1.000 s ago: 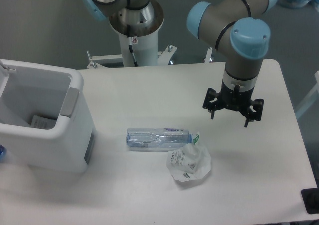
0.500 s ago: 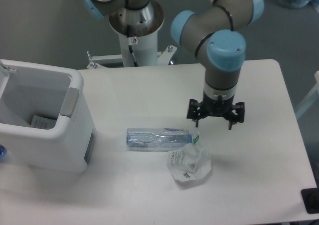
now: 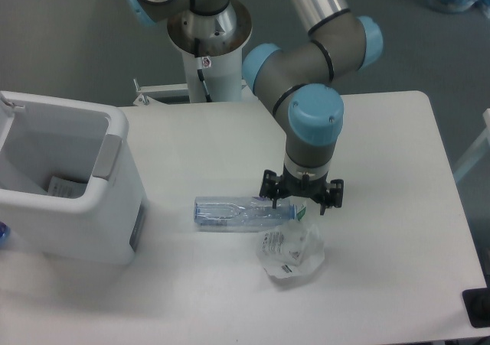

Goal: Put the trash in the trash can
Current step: 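Move the gripper down over the crumpled clear plastic bag, then close the gripper on the plastic bag and lift it, then carry the plastic bag over the white trash bin, then open the gripper to drop the bag into the bin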

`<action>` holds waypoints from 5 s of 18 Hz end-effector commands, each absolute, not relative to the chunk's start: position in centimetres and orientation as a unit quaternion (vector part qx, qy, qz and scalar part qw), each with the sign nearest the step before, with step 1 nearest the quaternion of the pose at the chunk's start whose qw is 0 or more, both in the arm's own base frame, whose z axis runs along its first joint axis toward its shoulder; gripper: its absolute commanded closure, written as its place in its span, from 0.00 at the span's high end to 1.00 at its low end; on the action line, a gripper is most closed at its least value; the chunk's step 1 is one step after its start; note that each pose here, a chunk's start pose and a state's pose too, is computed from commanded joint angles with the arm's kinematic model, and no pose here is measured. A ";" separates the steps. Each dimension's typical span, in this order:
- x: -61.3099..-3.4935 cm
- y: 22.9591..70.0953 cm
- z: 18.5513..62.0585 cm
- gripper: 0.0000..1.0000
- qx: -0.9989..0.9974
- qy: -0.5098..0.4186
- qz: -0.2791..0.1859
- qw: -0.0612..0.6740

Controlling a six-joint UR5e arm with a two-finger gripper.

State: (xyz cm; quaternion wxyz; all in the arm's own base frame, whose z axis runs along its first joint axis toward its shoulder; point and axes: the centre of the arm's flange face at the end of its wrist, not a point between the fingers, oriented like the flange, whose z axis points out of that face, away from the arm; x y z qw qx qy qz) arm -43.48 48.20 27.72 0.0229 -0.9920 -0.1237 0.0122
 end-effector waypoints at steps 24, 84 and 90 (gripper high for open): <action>-44.1 48.6 29.0 0.00 -0.988 -0.146 0.008 0.044; -14.1 49.5 55.8 1.00 -0.951 0.041 -0.079 0.296; -13.7 48.7 56.8 1.00 -0.949 0.043 -0.070 0.303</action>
